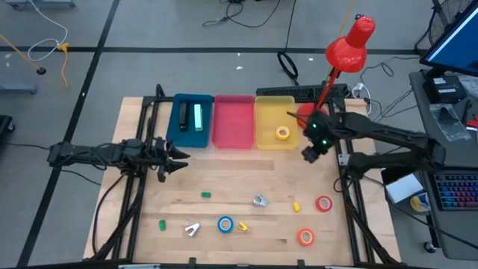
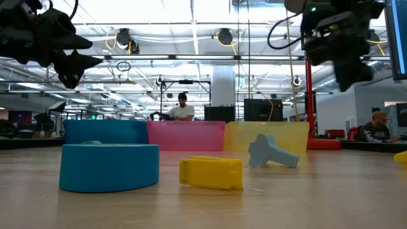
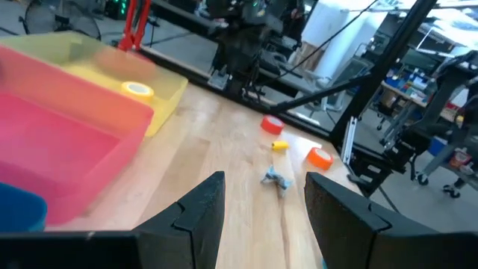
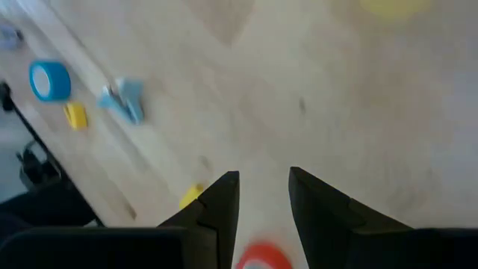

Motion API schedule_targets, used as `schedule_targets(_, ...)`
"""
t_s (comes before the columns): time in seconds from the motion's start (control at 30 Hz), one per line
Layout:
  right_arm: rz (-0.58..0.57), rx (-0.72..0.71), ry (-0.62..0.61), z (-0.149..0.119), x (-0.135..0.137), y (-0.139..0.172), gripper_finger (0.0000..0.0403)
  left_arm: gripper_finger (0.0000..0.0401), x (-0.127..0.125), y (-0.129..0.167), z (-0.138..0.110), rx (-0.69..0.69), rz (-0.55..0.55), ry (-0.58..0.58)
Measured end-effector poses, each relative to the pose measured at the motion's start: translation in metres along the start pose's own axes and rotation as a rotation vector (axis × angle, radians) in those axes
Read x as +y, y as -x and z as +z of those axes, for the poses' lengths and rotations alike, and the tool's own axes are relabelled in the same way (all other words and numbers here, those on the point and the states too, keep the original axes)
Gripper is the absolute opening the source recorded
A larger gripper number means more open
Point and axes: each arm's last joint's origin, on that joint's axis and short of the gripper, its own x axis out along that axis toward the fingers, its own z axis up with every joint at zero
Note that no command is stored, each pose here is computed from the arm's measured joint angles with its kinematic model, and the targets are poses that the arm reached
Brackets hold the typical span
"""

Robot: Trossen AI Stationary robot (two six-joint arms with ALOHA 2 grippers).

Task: Pick and place Stapler, Stapler remover, tape
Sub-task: Put the red tape into the yellow bin

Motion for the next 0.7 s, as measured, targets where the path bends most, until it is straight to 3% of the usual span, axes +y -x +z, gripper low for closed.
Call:
schedule_targets(0.33,-0.043,0.129,-0.045,-0.04,0.007,0.01,0.0107,0.0186,-0.004,0.0,-0.002,0.018,-0.035,-0.004)
schedule_targets(0.53,-0.08,0.175,-0.057,-0.054,0.006,0.0,0.0107,0.0186,-0.012,0.001,0.002,-0.023,-0.113,0.047)
schedule_targets(0.7,-0.119,0.231,-0.084,-0.067,0.0,-0.013,0.0107,0.0186,-0.021,0.002,0.003,-0.056,-0.159,0.019)
